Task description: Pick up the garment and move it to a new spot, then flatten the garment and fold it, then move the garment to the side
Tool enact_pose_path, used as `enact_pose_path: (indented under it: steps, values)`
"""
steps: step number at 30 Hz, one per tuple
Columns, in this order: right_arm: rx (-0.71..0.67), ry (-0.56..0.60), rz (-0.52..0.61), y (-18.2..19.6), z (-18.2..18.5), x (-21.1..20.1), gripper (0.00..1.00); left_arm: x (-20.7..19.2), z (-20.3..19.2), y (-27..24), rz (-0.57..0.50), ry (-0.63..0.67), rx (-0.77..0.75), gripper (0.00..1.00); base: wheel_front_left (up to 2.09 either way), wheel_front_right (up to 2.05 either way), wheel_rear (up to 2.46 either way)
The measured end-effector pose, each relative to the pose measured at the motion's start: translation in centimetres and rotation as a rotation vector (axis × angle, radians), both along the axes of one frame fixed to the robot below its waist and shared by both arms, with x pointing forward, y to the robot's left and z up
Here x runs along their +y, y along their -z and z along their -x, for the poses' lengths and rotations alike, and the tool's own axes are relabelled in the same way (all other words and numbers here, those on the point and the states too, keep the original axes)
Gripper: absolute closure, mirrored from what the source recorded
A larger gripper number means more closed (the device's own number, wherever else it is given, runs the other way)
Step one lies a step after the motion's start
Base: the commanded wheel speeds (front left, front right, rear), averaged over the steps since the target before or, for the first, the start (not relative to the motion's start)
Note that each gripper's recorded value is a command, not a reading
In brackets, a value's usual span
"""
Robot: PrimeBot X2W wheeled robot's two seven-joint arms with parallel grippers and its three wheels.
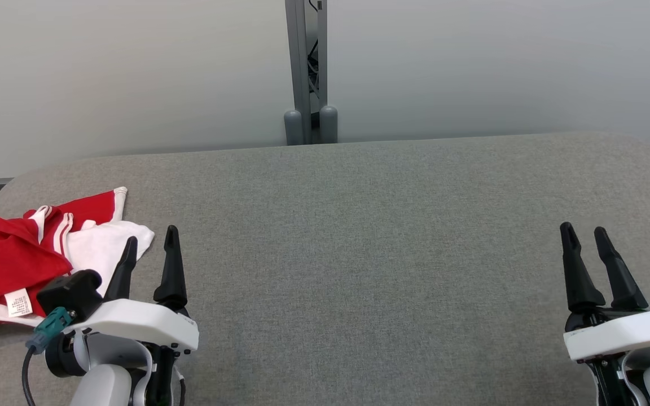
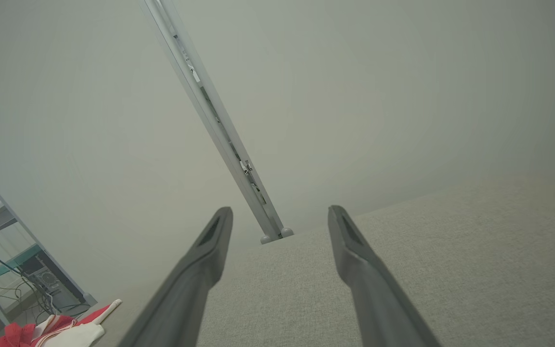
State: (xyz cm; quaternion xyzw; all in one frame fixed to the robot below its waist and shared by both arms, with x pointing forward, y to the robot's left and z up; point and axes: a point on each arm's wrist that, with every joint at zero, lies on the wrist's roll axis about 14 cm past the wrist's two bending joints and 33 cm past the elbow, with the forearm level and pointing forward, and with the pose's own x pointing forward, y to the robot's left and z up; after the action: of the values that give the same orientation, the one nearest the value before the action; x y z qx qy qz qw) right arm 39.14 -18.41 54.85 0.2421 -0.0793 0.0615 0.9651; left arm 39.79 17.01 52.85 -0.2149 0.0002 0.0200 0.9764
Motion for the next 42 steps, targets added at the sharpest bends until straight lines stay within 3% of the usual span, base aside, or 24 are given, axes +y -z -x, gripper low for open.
enact_pose_path:
  steps: [21, 42]
  values:
    - [0.091, -0.007, 0.158, 2.1, 1.2, 0.8, 0.00, -1.1, 1.8, 1.7, -0.177, 0.058, 0.029, 0.00, 0.00, 0.00, 0.00]
    - [0.136, 0.017, 0.288, 2.9, 1.8, 0.7, 0.00, -1.0, 3.1, 2.6, -0.263, 0.048, 0.048, 0.00, 0.00, 0.00, 0.00]
